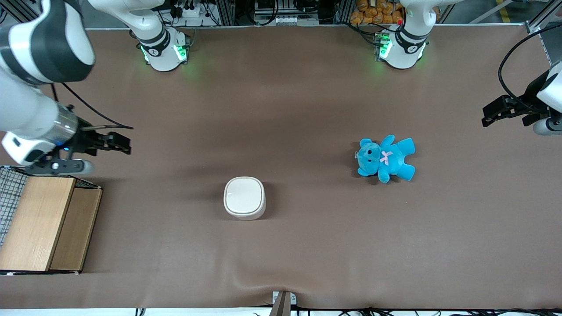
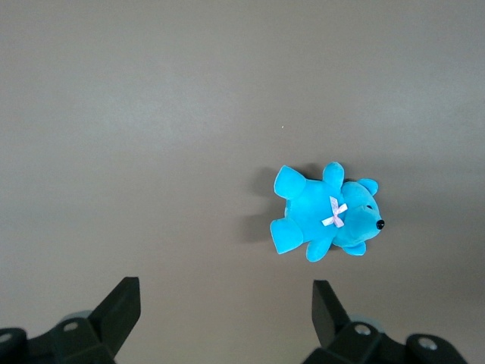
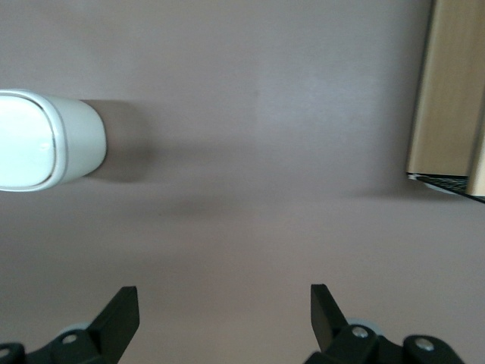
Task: Open trash can with right arm
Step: 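Move the right gripper over the white trash can lid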
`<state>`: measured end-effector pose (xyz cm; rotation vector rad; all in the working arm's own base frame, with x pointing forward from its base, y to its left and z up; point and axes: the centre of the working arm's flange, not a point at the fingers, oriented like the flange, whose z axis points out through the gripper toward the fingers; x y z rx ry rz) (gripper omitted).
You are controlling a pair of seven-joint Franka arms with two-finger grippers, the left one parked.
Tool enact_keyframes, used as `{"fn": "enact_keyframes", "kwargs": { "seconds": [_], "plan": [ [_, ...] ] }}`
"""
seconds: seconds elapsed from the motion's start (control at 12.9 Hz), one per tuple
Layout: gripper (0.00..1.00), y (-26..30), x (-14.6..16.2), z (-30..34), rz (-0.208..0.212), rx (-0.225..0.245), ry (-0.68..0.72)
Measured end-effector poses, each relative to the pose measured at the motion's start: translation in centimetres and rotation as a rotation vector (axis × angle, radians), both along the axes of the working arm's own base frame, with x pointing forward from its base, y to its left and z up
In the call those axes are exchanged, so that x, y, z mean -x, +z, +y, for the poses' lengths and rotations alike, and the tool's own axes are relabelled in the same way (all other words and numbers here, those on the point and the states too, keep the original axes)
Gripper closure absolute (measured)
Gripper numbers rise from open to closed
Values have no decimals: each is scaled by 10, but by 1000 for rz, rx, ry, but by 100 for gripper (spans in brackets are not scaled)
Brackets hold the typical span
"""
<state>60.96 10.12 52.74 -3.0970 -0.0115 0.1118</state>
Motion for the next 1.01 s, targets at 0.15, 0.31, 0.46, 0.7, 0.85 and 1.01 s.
{"fn": "enact_keyframes", "kwargs": {
  "seconds": [0.15, 0.31, 0.46, 0.7, 0.85, 1.01],
  "plan": [
    [0, -11, -2, 30, -3, 5, -40],
    [4, -29, -8, 47, 1, 9, -69],
    [11, -48, -16, 54, -9, 7, -68],
    [28, -78, -28, 84, -35, 1, -65],
    [37, -89, -39, 104, -57, -6, -56],
    [59, -96, -48, 127, -69, -11, -37]
  ]
}}
